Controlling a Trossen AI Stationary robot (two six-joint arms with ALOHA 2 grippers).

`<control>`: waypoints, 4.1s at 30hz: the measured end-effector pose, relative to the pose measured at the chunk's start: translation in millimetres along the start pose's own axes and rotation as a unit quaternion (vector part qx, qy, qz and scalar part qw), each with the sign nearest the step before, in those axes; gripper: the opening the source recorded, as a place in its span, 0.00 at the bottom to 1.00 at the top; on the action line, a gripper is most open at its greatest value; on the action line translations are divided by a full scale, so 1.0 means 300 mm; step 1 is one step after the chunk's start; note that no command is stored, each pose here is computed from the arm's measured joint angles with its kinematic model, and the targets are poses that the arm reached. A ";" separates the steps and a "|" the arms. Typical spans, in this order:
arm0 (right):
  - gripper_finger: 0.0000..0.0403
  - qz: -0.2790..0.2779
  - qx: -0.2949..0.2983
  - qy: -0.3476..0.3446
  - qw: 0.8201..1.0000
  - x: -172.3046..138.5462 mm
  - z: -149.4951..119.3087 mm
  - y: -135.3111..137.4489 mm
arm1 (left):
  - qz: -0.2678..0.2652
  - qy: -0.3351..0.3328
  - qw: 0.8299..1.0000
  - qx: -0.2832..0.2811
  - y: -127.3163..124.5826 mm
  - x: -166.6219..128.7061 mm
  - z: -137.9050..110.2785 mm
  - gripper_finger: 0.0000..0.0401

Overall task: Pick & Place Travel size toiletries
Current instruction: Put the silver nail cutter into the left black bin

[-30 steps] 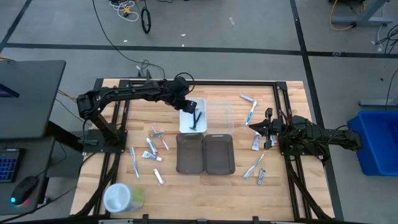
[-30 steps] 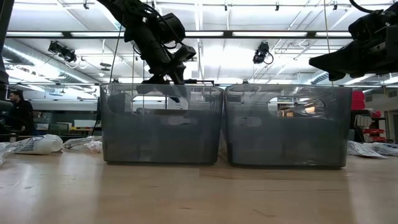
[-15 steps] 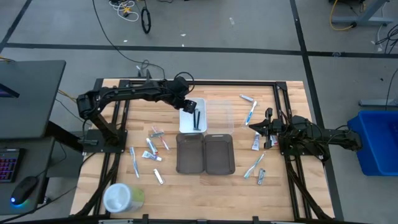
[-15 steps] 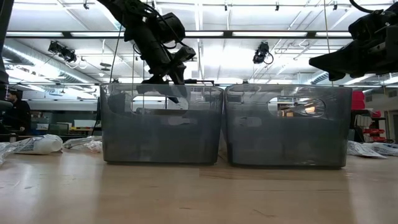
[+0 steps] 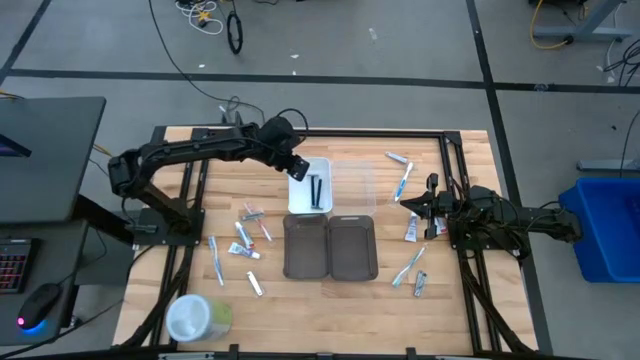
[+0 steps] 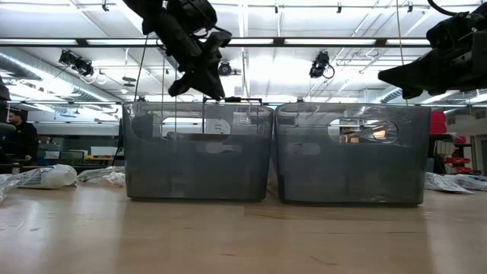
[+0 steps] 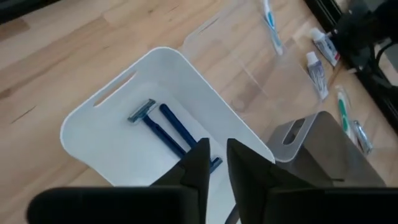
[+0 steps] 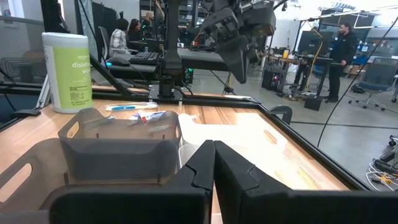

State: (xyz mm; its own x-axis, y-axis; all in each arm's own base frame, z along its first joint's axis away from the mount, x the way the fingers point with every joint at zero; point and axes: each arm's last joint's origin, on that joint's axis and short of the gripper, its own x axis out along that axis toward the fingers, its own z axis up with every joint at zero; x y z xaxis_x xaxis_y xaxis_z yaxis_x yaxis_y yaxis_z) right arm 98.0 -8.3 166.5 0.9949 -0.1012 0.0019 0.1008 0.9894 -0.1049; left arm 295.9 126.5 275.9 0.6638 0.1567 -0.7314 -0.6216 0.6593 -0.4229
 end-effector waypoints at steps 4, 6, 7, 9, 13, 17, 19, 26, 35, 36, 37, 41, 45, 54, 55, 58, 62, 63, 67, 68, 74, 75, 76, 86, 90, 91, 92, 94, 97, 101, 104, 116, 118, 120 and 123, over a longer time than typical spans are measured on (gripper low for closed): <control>0.03 0.000 0.000 0.000 1.000 0.000 0.000 0.000 | 0.004 0.006 1.000 0.004 0.002 0.000 -0.004 0.08; 0.03 0.000 0.000 0.000 1.000 0.000 0.000 0.000 | 0.005 0.009 1.000 0.008 0.003 0.000 -0.006 0.05; 0.03 0.000 0.000 0.000 1.000 0.000 0.000 0.000 | 0.006 0.010 1.000 0.008 0.003 0.000 -0.007 0.04; 0.03 0.000 0.000 0.000 1.000 0.000 0.000 0.000 | 0.006 0.010 1.000 0.008 0.003 0.000 -0.007 0.02; 0.03 0.000 0.000 0.000 1.000 0.000 0.000 0.000 | 0.006 0.010 1.000 0.008 0.003 0.000 -0.007 0.02; 0.03 0.000 0.000 0.000 1.000 0.000 0.000 0.000 | 0.006 0.011 1.000 0.019 0.003 0.000 -0.007 0.02; 0.03 0.000 0.000 0.000 1.000 0.000 0.000 0.000 | 0.006 0.011 1.000 0.025 0.003 -0.009 -0.008 0.01; 0.03 0.000 0.000 0.000 1.000 0.000 0.000 0.000 | 0.019 0.015 0.997 0.072 0.003 -0.088 -0.025 0.01; 0.03 0.000 0.000 0.000 1.000 0.000 0.000 0.000 | 0.038 0.015 0.994 0.104 0.007 -0.142 -0.038 0.01; 0.03 0.000 0.000 0.000 1.000 0.000 0.000 0.000 | 0.039 0.017 0.993 0.107 0.007 -0.144 -0.040 0.01; 0.03 0.000 0.000 0.000 1.000 0.000 0.000 0.000 | 0.040 0.018 0.993 0.111 0.008 -0.146 -0.041 0.01; 0.03 0.000 0.000 0.000 1.000 0.000 0.000 0.000 | 0.037 0.022 0.991 0.129 0.002 -0.140 -0.051 0.01; 0.03 0.000 0.000 0.000 1.000 0.000 0.000 0.000 | 0.033 0.048 0.986 0.156 -0.004 -0.128 -0.106 0.01; 0.03 0.000 0.000 0.000 1.000 0.000 0.000 0.000 | 0.028 0.093 0.979 0.177 0.022 -0.124 -0.269 0.01; 0.03 0.000 0.000 0.000 1.000 0.000 0.000 0.000 | 0.027 0.095 0.979 0.176 0.024 -0.128 -0.281 0.01; 0.03 0.000 0.000 0.000 1.000 0.000 0.000 0.000 | 0.025 0.100 0.978 0.182 0.032 -0.136 -0.312 0.01; 0.03 0.000 0.000 0.000 1.000 0.000 0.000 0.000 | 0.026 0.107 0.975 0.196 0.043 -0.139 -0.346 0.01; 0.03 0.000 0.000 0.000 1.000 0.000 0.000 0.000 | 0.029 0.108 0.973 0.200 0.046 -0.139 -0.353 0.01; 0.03 0.000 0.000 0.000 1.000 0.000 0.000 0.000 | 0.036 0.119 0.968 0.217 0.058 -0.129 -0.382 0.01; 0.03 0.000 0.000 0.000 1.000 0.000 0.000 0.000 | 0.038 0.123 0.967 0.219 0.061 -0.125 -0.389 0.01; 0.03 0.000 0.000 0.000 1.000 0.000 0.000 0.000 | 0.050 0.135 0.963 0.227 0.074 -0.112 -0.418 0.03; 0.03 0.000 0.000 0.000 1.000 0.000 0.000 0.000 | 0.053 0.136 0.963 0.227 0.076 -0.111 -0.420 0.03; 0.03 0.000 0.000 0.000 1.000 0.000 0.000 0.000 | 0.053 0.137 0.963 0.227 0.077 -0.109 -0.422 0.03; 0.03 0.000 0.000 0.000 1.000 0.000 0.000 0.000 | 0.049 0.141 0.957 0.248 0.078 -0.106 -0.431 0.19; 0.03 0.000 0.000 0.000 1.000 0.000 0.000 0.000 | 0.058 0.137 0.954 0.261 0.076 -0.106 -0.432 0.31; 0.03 0.000 0.000 0.000 1.000 0.000 0.000 0.000 | 0.063 0.134 0.954 0.262 0.077 -0.106 -0.432 0.34; 0.03 0.000 0.000 0.000 1.000 0.000 0.000 0.000 | 0.068 0.132 0.953 0.263 0.078 -0.106 -0.431 0.38; 0.03 0.000 0.000 0.000 1.000 0.000 0.000 0.000 | 0.068 0.132 0.951 0.272 0.078 -0.106 -0.431 0.44; 0.03 0.000 0.000 0.000 1.000 0.000 0.000 0.000 | 0.067 0.133 0.949 0.278 0.078 -0.106 -0.431 0.52; 0.03 0.000 0.000 0.000 1.000 0.000 0.000 0.000 | 0.067 0.140 0.950 0.270 0.080 -0.107 -0.434 0.59; 0.03 0.000 0.000 0.000 1.000 0.000 0.000 0.000 | 0.072 0.152 0.950 0.264 0.080 -0.109 -0.445 0.61; 0.03 0.000 0.000 0.000 1.000 0.000 0.000 0.000 | 0.081 0.183 0.944 0.261 0.097 -0.084 -0.521 0.57; 0.03 0.000 0.000 0.000 1.000 0.000 0.000 0.000 | 0.082 0.185 0.944 0.261 0.103 -0.080 -0.527 0.57; 0.03 0.000 0.000 0.000 1.000 0.000 0.000 0.000 | 0.089 0.190 0.942 0.263 0.108 -0.069 -0.533 0.56; 0.03 0.000 0.000 0.000 1.000 0.000 0.000 0.000 | 0.111 0.194 0.937 0.267 0.115 -0.049 -0.539 0.57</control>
State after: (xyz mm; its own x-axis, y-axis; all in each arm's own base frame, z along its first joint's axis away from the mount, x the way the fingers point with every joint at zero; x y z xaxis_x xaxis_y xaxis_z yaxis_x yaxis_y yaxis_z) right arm 98.0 -8.3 166.5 0.9949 -0.1010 0.0021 0.1007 0.9894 -0.1049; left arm 197.4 28.1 185.4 0.2765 0.1228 -0.9531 -0.3605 0.9326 0.0155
